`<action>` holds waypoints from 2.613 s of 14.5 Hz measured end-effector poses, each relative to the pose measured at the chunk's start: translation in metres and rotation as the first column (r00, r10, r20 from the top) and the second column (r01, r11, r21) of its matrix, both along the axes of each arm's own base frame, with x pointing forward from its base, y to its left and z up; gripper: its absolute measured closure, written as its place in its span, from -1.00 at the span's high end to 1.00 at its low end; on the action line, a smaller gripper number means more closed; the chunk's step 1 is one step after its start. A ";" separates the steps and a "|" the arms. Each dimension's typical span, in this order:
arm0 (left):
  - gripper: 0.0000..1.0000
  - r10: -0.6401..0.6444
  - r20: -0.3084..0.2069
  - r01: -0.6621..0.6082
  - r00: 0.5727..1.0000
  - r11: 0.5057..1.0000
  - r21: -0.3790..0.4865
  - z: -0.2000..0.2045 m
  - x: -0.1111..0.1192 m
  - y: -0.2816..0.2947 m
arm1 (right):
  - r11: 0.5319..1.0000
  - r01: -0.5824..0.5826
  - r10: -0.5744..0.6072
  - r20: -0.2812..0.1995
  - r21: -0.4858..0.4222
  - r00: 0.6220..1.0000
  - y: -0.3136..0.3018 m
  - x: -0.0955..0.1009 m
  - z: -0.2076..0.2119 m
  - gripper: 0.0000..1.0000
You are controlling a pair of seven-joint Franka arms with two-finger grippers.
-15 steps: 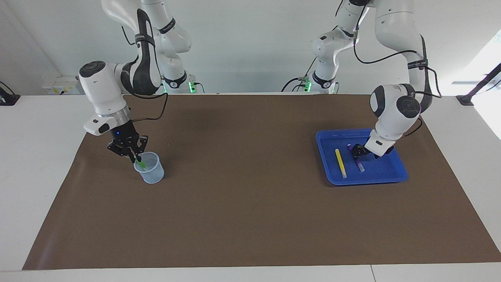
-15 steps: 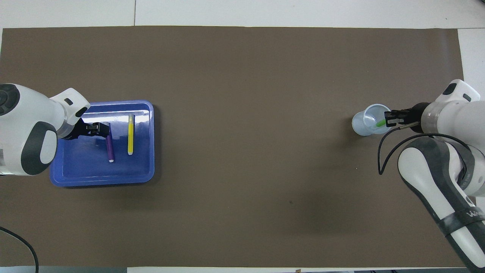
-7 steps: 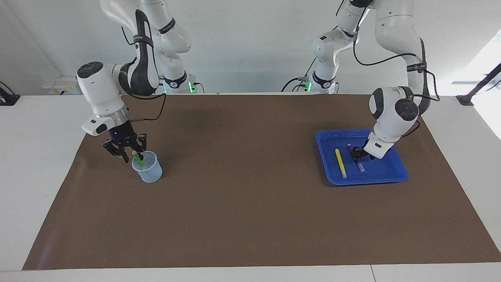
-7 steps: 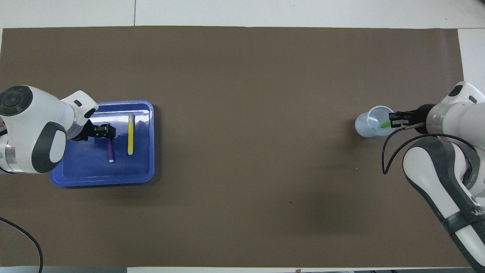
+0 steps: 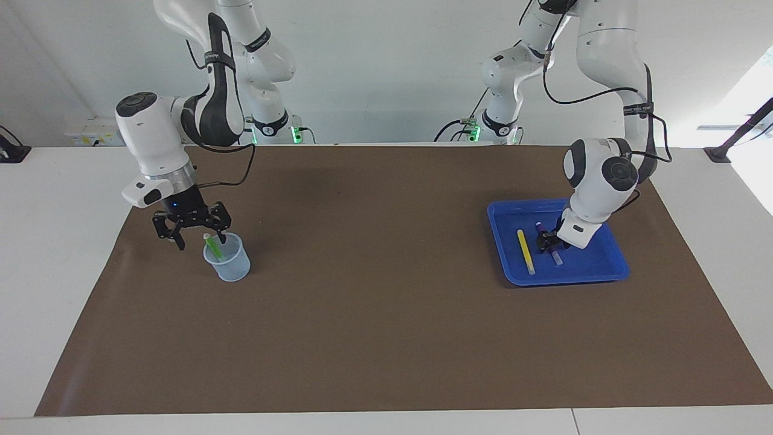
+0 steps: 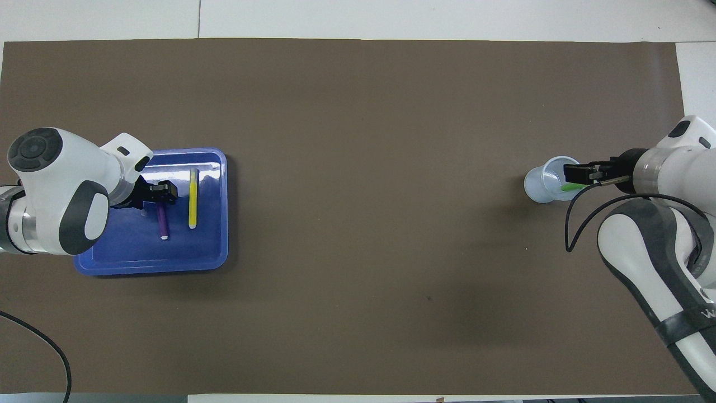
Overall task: Transfer and insert pens with both arms
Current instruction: 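Grasp the purple pen in the tray with the left gripper, then lift the purple pen with the left gripper while the right gripper approaches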
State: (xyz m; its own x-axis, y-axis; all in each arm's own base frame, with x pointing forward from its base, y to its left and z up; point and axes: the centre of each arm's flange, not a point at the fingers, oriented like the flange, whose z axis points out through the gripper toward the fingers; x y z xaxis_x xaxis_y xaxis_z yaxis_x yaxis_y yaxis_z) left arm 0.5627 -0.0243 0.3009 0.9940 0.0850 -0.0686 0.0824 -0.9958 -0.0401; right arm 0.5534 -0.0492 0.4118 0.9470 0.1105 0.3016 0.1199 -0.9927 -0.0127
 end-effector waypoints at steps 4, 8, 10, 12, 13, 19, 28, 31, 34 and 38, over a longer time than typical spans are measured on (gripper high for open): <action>-0.07 0.002 0.006 -0.002 1.000 1.000 0.000 0.001 0.001 0.000 | 0.994 0.094 -0.091 -0.064 0.047 0.994 0.010 0.012 0.034 1.00; -0.67 0.005 0.009 -0.005 1.000 1.000 0.000 0.002 0.002 0.002 | 0.991 0.133 -0.133 -0.157 -0.010 0.979 0.030 0.020 0.098 1.00; -0.67 0.005 0.009 -0.005 1.000 1.000 0.000 0.002 0.002 0.002 | 0.987 0.154 -0.158 -0.192 -0.034 0.969 0.051 0.019 0.122 1.00; -0.67 0.009 0.009 -0.009 1.000 1.000 0.000 0.002 0.002 0.003 | 0.987 0.157 -0.163 -0.228 -0.044 0.960 0.065 0.013 0.137 1.00; -0.67 0.011 0.010 -0.011 1.000 1.000 0.001 0.002 0.002 0.003 | 0.987 0.156 -0.163 -0.244 -0.048 0.956 0.066 0.007 0.146 1.00; -0.67 0.122 -0.029 -0.123 0.992 0.989 -0.080 0.041 0.021 0.008 | 0.986 0.158 -0.168 -0.276 -0.058 0.946 0.065 -0.023 0.205 1.00; -0.67 0.518 -0.248 -0.569 0.818 0.790 -0.228 0.141 0.042 -0.031 | 0.985 0.163 -0.172 -0.277 -0.056 0.945 0.062 -0.007 0.225 1.00; -0.67 0.662 -0.383 -0.762 0.644 0.600 -0.245 0.178 0.045 -0.076 | 0.985 0.165 -0.174 -0.274 -0.055 0.946 0.061 -0.004 0.227 1.00; -0.67 0.704 -0.515 -0.866 0.489 0.460 -0.194 0.194 0.036 -0.128 | 0.985 0.163 -0.171 -0.272 -0.054 0.947 0.062 -0.004 0.230 1.00; -0.67 0.660 -0.691 -0.944 0.294 0.314 -0.102 0.213 0.023 -0.177 | 0.979 0.183 -0.152 -0.290 0.084 0.945 0.098 -0.003 0.232 1.00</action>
State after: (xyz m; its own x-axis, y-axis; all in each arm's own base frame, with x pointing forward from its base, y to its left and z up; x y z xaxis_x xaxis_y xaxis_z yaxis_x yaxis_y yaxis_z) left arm 0.5853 -0.2012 0.5135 0.2016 0.6362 -0.7447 0.9582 -0.2856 0.0155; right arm 0.5500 0.0493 0.6443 0.9969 -0.0757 0.0219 -0.0723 -0.9889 -0.1299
